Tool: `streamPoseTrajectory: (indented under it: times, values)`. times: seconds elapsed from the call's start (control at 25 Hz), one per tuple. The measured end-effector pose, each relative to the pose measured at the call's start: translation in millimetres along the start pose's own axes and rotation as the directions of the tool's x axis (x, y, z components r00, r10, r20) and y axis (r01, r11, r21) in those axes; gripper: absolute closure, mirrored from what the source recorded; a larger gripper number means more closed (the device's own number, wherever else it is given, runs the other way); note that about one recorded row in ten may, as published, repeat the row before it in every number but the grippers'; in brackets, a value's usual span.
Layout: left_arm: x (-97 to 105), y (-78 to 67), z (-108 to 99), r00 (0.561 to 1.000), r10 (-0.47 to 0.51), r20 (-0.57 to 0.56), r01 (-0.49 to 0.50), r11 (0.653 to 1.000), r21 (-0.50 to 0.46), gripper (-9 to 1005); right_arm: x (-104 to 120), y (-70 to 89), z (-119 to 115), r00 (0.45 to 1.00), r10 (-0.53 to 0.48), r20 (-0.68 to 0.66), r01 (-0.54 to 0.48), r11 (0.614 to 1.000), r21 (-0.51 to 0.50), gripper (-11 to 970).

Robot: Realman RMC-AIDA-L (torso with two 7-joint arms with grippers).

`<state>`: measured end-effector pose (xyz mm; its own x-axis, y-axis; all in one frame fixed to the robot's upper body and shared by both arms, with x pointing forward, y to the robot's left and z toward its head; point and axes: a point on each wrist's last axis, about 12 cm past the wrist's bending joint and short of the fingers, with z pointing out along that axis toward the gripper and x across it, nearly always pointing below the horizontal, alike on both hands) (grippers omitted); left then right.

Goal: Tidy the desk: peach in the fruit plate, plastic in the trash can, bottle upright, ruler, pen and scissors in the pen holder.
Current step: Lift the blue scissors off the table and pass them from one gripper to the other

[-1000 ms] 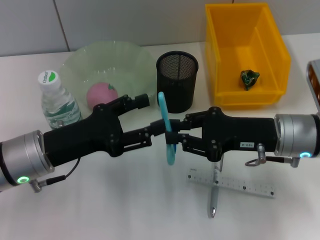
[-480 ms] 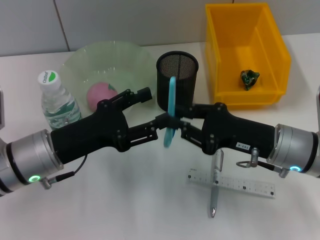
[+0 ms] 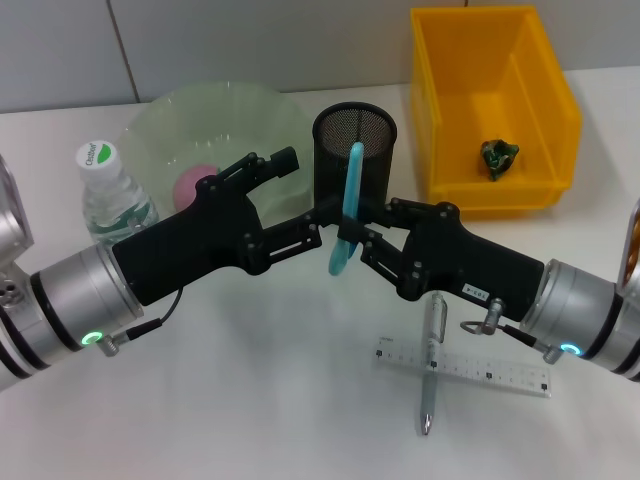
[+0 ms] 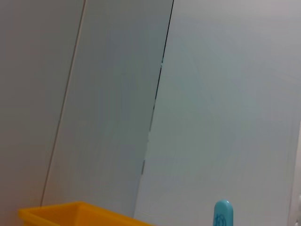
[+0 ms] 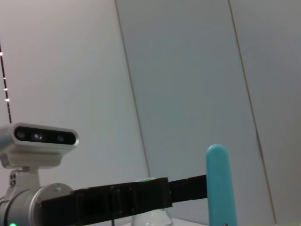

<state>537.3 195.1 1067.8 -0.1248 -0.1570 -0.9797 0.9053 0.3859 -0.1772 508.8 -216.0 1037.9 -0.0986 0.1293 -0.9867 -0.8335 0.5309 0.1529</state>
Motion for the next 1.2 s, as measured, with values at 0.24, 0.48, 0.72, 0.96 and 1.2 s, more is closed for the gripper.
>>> streamPoseTrajectory:
  times: [0.24,0.48,0.72,0.96,1.2]
  values:
    - [2.8,0.8,2.7,0.999,0.039,-0.002,-0.039,0.999,-0.029,183,1.4,-0.6,8.4,1.000,-0.025,0.015,0.024,0.998,0.050,681]
    - [6.7,3.5,2.8,0.998,0.063,0.009,-0.061,0.993,-0.103,188,2.5,-0.3,18.7,0.999,-0.042,0.014,0.041,0.996,0.083,680]
    - [10.6,4.0,6.5,0.996,0.092,0.006,-0.090,0.984,-0.156,193,5.2,2.9,28.8,0.997,-0.078,0.018,0.075,0.987,0.139,679]
    - [12.7,2.2,9.8,0.992,0.129,0.002,-0.127,0.977,-0.174,198,7.6,7.3,39.2,0.993,-0.114,0.001,0.112,0.980,0.164,677]
    - [10.9,5.5,12.9,0.991,0.130,0.006,-0.127,0.972,-0.196,203,8.6,8.7,43.4,0.992,-0.126,-0.014,0.127,0.979,0.158,676]
